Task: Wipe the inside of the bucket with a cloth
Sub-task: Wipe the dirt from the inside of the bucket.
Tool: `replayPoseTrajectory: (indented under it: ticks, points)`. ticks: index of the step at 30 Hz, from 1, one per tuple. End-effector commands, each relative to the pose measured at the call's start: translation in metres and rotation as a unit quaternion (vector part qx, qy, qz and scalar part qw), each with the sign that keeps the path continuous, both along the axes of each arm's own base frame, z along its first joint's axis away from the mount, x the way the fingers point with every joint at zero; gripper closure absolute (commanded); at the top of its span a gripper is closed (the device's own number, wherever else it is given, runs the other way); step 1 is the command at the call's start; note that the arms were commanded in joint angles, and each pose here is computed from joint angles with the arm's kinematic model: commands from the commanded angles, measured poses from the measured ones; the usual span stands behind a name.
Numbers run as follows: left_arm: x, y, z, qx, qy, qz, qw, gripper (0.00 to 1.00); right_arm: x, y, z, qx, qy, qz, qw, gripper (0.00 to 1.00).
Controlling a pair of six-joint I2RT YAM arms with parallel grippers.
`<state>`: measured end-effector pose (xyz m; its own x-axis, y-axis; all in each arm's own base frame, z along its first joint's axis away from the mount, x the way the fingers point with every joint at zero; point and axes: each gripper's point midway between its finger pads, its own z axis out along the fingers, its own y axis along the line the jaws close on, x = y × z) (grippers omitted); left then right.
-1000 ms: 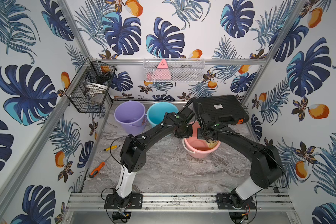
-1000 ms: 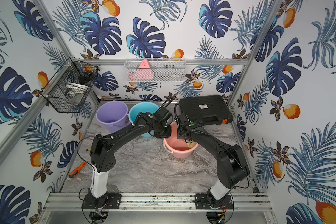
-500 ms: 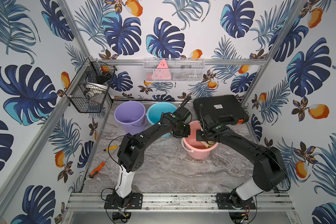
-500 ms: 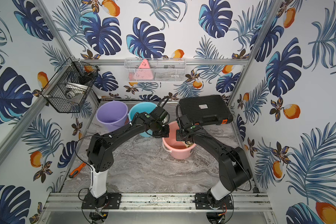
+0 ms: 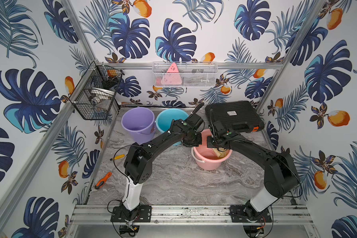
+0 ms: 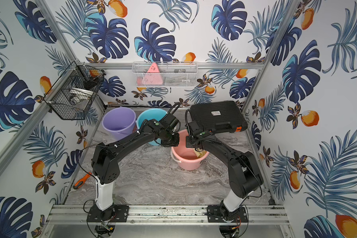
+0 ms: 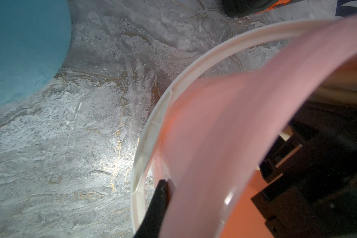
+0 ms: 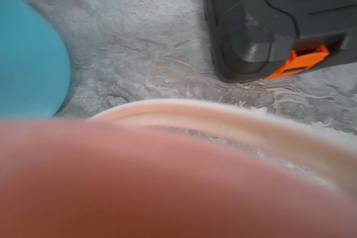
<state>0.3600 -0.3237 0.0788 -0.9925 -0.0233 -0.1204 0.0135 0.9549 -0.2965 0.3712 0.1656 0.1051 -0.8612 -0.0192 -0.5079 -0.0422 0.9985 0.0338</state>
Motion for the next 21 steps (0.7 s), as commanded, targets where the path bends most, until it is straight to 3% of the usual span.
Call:
replayPoseTrajectory:
  ticks: [1,8,14,21]
  points:
    - [0.020,-0.022,0.021,-0.051,-0.055,-0.017,0.997,1.00,-0.049,-0.012,-0.030,-0.036,0.098,0.014,0.994,1.00]
    - [0.027,-0.030,0.021,-0.060,-0.055,-0.016,0.997,1.00,-0.078,0.024,-0.043,0.027,0.140,0.080,0.987,1.00]
    - [0.024,-0.029,0.021,-0.061,-0.052,-0.018,0.997,1.00,-0.067,0.007,-0.052,-0.021,0.125,0.043,0.991,1.00]
    - [0.014,-0.026,0.020,-0.067,-0.045,-0.020,0.997,1.00,-0.033,-0.019,-0.034,-0.094,0.056,-0.017,0.994,1.00]
